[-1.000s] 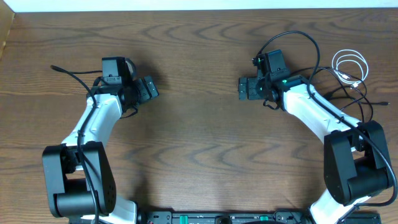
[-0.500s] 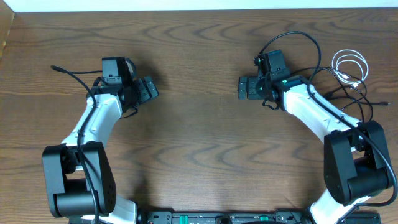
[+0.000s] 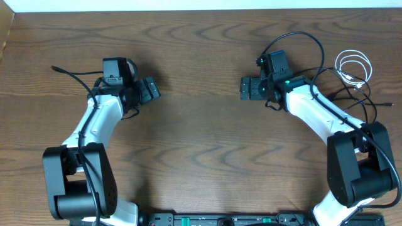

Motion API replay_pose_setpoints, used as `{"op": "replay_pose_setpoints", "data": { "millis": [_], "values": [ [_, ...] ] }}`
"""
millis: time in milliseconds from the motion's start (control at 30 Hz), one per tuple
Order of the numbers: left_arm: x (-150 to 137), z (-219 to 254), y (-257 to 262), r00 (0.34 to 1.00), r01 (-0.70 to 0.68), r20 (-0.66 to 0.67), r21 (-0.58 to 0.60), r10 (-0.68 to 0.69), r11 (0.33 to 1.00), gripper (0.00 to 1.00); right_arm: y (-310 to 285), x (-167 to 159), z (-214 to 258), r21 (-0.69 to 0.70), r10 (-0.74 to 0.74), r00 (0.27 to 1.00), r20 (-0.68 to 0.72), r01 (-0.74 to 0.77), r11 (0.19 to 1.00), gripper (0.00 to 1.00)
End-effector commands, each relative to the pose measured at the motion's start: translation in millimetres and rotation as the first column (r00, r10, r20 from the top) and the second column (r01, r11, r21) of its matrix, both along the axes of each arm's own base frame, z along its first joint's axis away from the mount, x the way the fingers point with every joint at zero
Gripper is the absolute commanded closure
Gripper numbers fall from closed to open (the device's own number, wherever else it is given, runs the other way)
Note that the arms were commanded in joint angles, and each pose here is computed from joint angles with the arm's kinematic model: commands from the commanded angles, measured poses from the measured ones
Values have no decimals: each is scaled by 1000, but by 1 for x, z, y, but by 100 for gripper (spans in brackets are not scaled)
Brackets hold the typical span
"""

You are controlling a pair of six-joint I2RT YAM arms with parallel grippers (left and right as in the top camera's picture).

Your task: Untangle cables

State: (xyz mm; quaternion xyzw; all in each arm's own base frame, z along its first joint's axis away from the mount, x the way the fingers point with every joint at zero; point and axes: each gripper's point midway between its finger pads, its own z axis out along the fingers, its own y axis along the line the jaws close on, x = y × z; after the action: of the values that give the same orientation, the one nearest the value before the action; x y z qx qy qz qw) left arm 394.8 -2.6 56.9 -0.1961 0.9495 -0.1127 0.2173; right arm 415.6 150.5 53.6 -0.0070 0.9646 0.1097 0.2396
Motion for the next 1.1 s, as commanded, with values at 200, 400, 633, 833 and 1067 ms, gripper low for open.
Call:
{"op": "replay_pose_setpoints", "data": {
  "millis": [200,400,633,833,1067],
  "values": [
    [2,62,-1,987,8,162,9,-10,1000,1,7,-5,1,9,10,1000,-4,-10,1000,1],
    [-6,104,-1,966,5,257,16,-9,1000,1,7,-5,1,9,10,1000,-4,-10,1000,1],
    [-49,100,17,989,-59,142,111,44,992,2,7,-5,1,9,10,1000,-4,-10,1000,1],
    [-67,63,27,991,-90,113,161,72,983,1,7,-5,1,9,10,1000,-4,-10,1000,1],
    [-54,39,23,936,-111,348,135,58,985,2,7,-5,1,9,10,1000,-4,-10,1000,1]
  ]
}}
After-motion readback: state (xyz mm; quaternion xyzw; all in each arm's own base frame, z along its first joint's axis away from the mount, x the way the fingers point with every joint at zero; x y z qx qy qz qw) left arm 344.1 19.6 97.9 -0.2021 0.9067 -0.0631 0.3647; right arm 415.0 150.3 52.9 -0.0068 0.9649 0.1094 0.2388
